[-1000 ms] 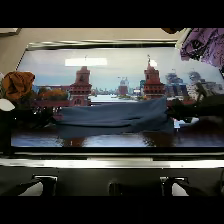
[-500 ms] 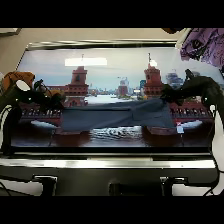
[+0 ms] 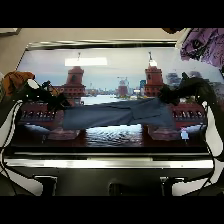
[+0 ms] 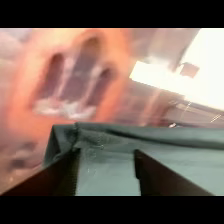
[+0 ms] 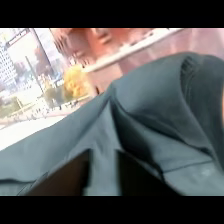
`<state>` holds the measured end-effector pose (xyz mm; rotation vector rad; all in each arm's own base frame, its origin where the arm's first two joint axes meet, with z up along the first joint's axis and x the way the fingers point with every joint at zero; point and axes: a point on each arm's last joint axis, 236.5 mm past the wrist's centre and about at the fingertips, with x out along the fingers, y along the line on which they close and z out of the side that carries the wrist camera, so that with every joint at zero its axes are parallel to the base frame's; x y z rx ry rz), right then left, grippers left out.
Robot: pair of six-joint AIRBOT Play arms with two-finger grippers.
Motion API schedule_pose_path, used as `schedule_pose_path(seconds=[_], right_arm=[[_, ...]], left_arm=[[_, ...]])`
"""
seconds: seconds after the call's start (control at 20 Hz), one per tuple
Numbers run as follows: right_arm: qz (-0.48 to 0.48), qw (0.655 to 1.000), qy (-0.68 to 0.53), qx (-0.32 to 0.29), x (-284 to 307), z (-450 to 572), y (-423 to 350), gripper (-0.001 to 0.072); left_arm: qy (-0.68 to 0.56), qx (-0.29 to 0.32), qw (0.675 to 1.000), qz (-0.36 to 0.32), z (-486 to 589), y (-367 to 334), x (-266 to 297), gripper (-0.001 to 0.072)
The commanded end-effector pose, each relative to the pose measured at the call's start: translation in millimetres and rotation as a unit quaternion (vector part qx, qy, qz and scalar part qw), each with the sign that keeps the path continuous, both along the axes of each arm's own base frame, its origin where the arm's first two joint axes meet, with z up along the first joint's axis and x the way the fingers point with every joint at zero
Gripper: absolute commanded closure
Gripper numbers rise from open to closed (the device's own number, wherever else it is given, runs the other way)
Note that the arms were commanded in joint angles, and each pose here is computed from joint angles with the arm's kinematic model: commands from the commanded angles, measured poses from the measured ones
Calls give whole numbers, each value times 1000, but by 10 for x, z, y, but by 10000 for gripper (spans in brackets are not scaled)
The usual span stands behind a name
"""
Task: Fold the clothes and pants, and hang the long-sleeved shirts on hangers.
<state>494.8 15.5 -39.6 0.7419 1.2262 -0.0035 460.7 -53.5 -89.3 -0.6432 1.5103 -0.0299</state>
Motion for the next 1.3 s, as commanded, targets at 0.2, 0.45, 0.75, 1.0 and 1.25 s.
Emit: schedule_pose_path(seconds=[0.2,0.45,0.75,1.0,1.25], right_arm=[[27,999,23,28,-322,362,-850,220],[75,986,88,120,-607,-136,-792,161],[94,977,95,166,-529,-532,-570,133],[125,971,93,182,-451,-649,-200,143],[166,967,92,171,-448,-564,152,679]], left_arm=[[-44,85,994,-43,710,367,179,148],[-84,144,984,-55,1079,505,224,149],[-91,144,984,-61,1138,437,220,149],[-92,143,983,-68,1138,367,220,149],[-97,132,983,-86,1132,135,225,162]])
